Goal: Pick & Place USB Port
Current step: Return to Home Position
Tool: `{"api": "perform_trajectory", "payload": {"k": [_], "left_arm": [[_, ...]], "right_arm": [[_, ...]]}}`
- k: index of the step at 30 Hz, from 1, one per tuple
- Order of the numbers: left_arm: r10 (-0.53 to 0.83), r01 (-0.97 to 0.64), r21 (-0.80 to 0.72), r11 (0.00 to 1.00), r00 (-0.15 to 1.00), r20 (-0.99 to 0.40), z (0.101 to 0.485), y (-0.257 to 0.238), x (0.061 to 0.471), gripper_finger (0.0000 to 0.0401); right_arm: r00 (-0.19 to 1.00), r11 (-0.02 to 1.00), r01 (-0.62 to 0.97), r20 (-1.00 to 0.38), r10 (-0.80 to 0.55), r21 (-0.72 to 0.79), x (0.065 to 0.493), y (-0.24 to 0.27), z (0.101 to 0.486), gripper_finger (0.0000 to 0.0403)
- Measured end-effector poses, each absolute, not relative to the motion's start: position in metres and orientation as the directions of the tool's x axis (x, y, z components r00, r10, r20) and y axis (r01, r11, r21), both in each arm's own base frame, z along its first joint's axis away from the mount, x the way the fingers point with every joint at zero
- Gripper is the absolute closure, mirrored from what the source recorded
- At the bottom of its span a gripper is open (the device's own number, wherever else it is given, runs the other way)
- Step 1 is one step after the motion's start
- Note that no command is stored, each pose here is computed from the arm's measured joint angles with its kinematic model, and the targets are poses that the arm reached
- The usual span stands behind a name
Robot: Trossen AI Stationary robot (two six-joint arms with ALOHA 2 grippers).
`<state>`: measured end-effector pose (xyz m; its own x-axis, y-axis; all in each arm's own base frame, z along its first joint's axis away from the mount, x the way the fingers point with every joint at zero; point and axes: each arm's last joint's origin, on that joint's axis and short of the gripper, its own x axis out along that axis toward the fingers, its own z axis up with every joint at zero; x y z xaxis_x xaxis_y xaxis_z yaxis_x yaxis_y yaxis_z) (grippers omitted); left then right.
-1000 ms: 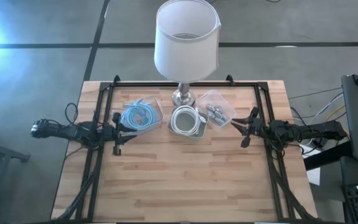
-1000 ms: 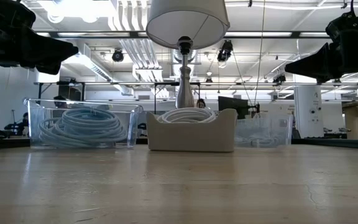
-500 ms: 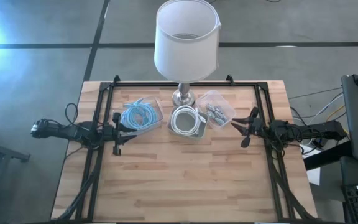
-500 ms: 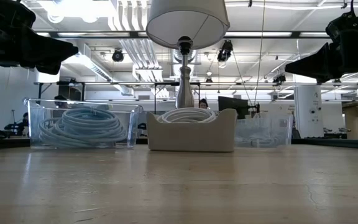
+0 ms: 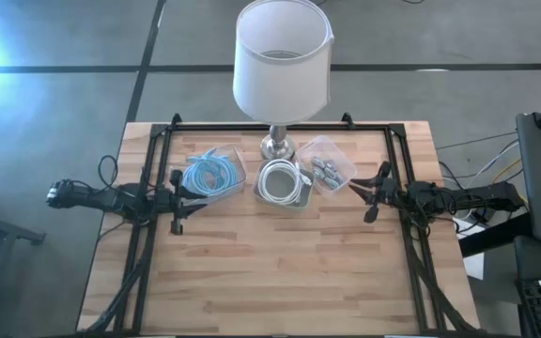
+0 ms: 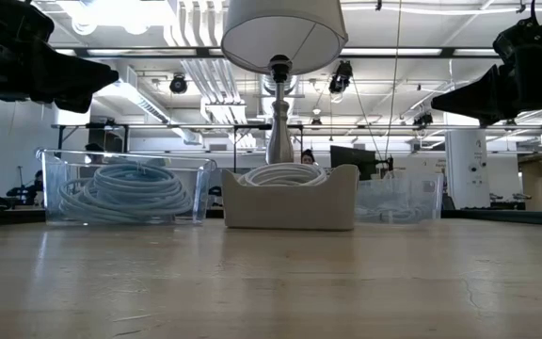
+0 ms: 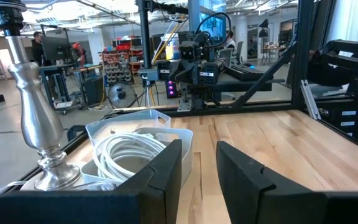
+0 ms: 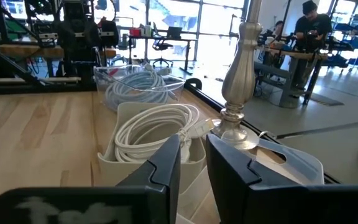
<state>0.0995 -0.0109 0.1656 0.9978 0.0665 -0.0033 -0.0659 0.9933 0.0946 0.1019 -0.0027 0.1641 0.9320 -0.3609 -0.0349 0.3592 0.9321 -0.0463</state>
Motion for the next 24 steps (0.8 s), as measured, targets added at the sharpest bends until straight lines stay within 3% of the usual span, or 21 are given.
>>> {"api": "perform_trajectory", "payload": {"k": [14,24], "left_arm": [[0.067,-0.067,0.095,0.993,0.998,-0.003,0.1656,-0.0108,0.0995,0.0298],[0.067,-0.067,0.095,0.993,0.998,-0.003,0.1656,-0.0108,0.0995,0.0298]], "right_arm": [[0.932,0.932,0.359,-0.035,-0.361,-0.047,0.1019,-0.0028,0.1641,0.0312],[0.932,0.932,0.359,-0.035,-0.361,-0.047,0.1019,-0.0028,0.1641,0.0329]]}}
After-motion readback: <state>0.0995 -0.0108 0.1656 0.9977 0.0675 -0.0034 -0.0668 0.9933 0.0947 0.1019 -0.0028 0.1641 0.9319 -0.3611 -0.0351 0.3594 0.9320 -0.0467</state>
